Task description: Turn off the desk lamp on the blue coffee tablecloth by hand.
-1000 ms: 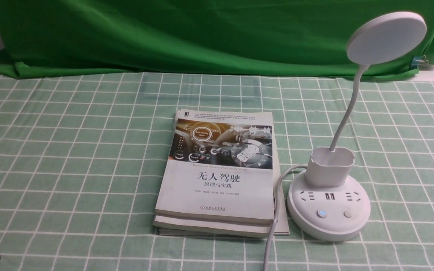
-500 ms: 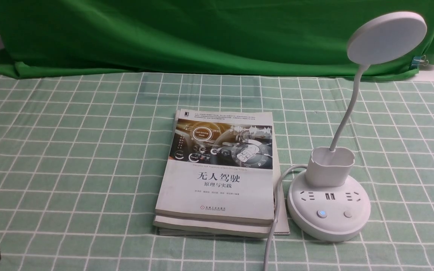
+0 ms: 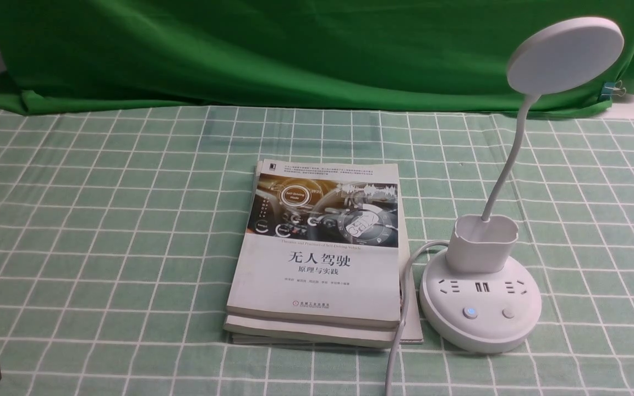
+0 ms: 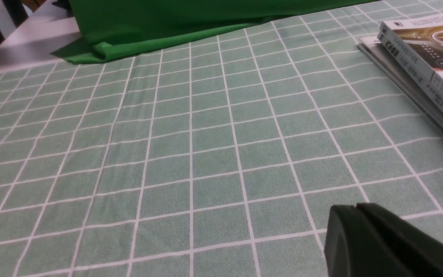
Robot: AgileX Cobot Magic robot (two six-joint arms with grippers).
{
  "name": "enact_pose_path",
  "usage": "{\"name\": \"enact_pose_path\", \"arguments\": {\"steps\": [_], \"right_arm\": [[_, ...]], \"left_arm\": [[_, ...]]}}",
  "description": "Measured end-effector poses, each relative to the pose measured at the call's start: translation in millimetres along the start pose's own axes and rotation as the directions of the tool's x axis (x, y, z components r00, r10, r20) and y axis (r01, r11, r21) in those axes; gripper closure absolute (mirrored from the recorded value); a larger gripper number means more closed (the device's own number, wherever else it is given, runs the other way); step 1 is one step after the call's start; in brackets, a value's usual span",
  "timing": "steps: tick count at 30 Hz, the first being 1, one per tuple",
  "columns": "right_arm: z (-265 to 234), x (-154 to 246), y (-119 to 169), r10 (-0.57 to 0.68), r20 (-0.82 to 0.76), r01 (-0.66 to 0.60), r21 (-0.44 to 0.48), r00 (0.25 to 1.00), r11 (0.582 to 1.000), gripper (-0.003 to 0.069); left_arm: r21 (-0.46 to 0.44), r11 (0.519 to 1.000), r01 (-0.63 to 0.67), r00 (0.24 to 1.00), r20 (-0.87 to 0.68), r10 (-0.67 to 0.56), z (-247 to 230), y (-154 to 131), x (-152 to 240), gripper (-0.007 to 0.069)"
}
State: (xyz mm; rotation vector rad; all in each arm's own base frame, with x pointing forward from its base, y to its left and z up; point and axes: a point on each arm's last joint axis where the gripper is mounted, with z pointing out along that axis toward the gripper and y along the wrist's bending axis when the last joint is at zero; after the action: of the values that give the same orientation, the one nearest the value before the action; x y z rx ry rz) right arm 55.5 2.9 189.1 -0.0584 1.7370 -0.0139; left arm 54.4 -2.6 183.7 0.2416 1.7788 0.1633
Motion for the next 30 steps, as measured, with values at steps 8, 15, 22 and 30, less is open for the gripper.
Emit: {"name": "enact_pose_path", "arguments": {"steps": [8,15,22,30], "right_arm": [[0.0,0.0,0.0,0.000,0.000,0.000,0.000,1.000,1.000,0.0581],[0.0,0.0,0.0,0.000,0.000,0.000,0.000,1.000,1.000,0.0561],[0.0,0.0,0.0,0.000,0.000,0.000,0.000,1.000,1.000,0.0543],[0.0,0.0,0.0,0.000,0.000,0.000,0.000,1.000,1.000,0.0522]], "left_arm": [[0.000,1.000,0.000,1.000,0.000,0.000,0.0,0.0,0.0,0.0625],[0.000,1.000,0.000,1.000,0.000,0.000,0.0,0.0,0.0,0.0625],[0.000,1.000,0.000,1.000,0.000,0.000,0.0,0.0,0.0,0.0625],[0.000,1.000,0.000,1.000,0.000,0.000,0.0,0.0,0.0,0.0625]]}}
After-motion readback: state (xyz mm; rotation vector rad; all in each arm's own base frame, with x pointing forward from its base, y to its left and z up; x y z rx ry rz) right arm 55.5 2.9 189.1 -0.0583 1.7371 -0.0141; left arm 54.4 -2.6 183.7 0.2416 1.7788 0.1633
